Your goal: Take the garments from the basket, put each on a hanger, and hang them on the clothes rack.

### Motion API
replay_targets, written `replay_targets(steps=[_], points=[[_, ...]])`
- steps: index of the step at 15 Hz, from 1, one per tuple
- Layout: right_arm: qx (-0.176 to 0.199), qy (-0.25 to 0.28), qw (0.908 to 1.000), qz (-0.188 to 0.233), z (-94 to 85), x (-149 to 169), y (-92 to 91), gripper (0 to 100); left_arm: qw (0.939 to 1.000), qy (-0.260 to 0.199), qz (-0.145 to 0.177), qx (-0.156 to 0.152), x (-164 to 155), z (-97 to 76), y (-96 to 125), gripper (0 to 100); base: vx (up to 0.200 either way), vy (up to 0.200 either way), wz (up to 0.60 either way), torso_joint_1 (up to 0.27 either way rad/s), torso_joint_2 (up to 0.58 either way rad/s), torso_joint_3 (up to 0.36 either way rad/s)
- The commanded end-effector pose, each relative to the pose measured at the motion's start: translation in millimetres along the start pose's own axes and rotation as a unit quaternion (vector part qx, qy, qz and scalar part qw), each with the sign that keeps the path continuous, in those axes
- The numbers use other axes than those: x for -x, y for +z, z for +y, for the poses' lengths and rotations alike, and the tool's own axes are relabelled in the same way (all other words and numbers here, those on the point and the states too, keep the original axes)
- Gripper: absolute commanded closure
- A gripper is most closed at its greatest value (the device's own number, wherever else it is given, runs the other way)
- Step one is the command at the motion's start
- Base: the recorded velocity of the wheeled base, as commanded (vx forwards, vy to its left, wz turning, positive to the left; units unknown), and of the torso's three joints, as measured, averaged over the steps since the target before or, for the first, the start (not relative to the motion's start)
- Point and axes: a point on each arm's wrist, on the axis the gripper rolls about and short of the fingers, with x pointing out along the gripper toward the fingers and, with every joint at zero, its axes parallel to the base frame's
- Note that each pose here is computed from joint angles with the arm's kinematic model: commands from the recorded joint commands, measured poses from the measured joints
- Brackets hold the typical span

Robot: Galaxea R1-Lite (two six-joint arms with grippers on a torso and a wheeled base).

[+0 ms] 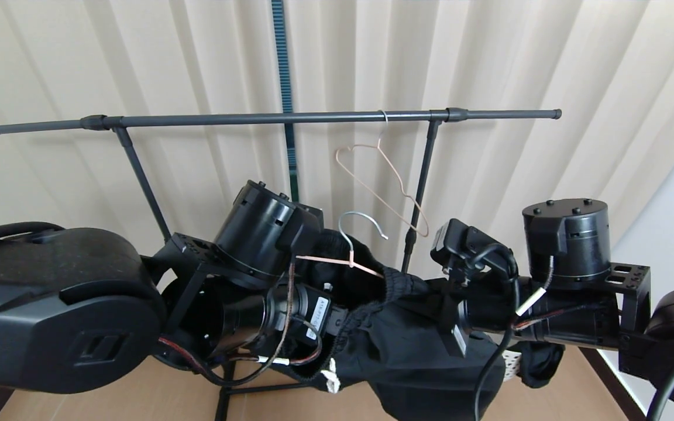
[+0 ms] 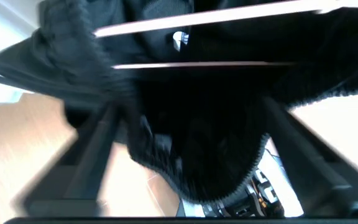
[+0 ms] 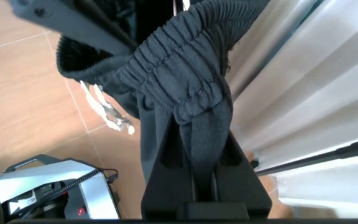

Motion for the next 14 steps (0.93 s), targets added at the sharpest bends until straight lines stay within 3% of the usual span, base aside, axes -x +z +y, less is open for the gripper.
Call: replay_targets(steps=[1, 6, 9, 10, 12, 13, 14], points=[[-0.001, 0.002, 1.0000, 0.001, -0.2, -0.1, -1.5, 100, 0.9999, -0.003, -0.011, 0.003, 10.5, 2.1, 1.2, 0, 0.000, 0.000, 0.00, 0.000, 0.00, 0.000], [-0.008, 0.005, 0.9999, -0.005, -10.2, 2.0, -4.0, 100, 0.9994, -0.012, -0.032, 0.002, 51.9, 16.2, -18.0, 0, 0.000, 0.000, 0.00, 0.000, 0.00, 0.000], [-0.009, 0.011, 0.9999, -0.007, -11.1, 2.1, -4.5, 100, 0.9994, -0.015, -0.032, 0.000, 57.6, 17.1, -23.5, 0, 0.000, 0.000, 0.00, 0.000, 0.00, 0.000], [-0.017, 0.025, 0.9995, -0.012, -19.1, 4.0, -9.0, 100, 0.9990, -0.012, -0.042, -0.006, 75.7, 29.0, -36.8, 0, 0.000, 0.000, 0.00, 0.000, 0.00, 0.000], [-0.021, 0.051, 0.9982, -0.021, -23.1, 6.4, -11.8, 100, 0.9985, 0.011, -0.049, -0.020, 83.0, 49.2, -42.4, 0, 0.000, 0.000, 0.00, 0.000, 0.00, 0.000], [-0.024, 0.070, 0.9969, -0.027, -24.7, 7.3, -14.3, 100, 0.9974, 0.011, -0.065, -0.030, 82.7, 65.1, -41.9, 0, 0.000, 0.000, 0.00, 0.000, 0.00, 0.000], [-0.026, 0.083, 0.9956, -0.035, -27.7, 9.2, -15.4, 100, 0.9942, -0.017, -0.099, -0.038, 83.3, 81.9, -39.8, 0, 0.000, 0.000, 0.00, 0.000, 0.00, 0.000]])
